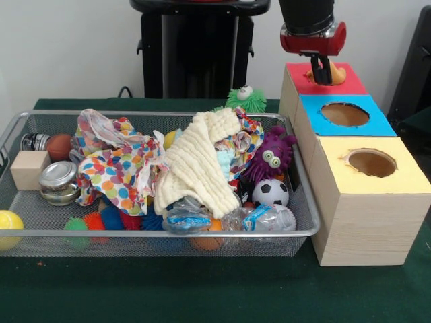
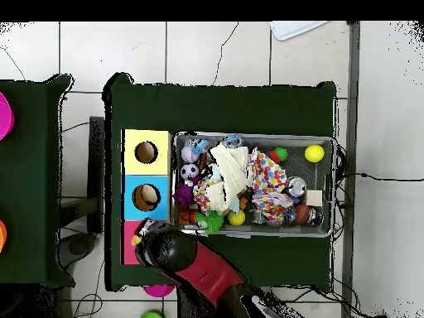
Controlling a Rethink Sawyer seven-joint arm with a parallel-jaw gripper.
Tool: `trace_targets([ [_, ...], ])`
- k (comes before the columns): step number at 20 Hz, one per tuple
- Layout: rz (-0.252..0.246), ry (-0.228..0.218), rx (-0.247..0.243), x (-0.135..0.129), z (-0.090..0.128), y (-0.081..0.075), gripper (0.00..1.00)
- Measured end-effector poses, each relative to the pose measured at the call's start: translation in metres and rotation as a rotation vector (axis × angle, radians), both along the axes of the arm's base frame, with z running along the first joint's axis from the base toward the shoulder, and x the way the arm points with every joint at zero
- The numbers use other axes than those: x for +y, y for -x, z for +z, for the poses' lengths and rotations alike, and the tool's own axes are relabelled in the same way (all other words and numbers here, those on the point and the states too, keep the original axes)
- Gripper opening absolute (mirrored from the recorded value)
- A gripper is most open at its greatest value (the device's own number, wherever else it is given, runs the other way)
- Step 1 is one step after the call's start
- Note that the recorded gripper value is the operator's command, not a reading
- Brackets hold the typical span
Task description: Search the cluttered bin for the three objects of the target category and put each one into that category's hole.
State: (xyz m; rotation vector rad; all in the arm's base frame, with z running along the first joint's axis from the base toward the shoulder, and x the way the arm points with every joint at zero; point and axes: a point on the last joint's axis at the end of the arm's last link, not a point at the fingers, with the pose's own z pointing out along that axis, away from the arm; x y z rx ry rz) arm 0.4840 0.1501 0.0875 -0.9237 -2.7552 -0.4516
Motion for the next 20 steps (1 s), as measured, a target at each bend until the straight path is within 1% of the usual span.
trace_targets([
  [4, 0.008, -0.009, 0.009, 0.005, -0.003, 0.003, 0.0],
  [8, 0.019, -0.01, 0.007, 0.009, 0.0, 0.004, 0.0],
  [12, 0.058, -0.017, 0.014, 0.023, 0.013, 0.01, 0.0],
  [15, 0.075, -0.025, 0.025, 0.029, 0.019, 0.014, 0.0],
  [18, 0.096, -0.04, 0.049, 0.035, 0.03, 0.02, 0.0],
  [20, 0.1, -0.042, 0.053, 0.036, 0.032, 0.022, 0.0],
])
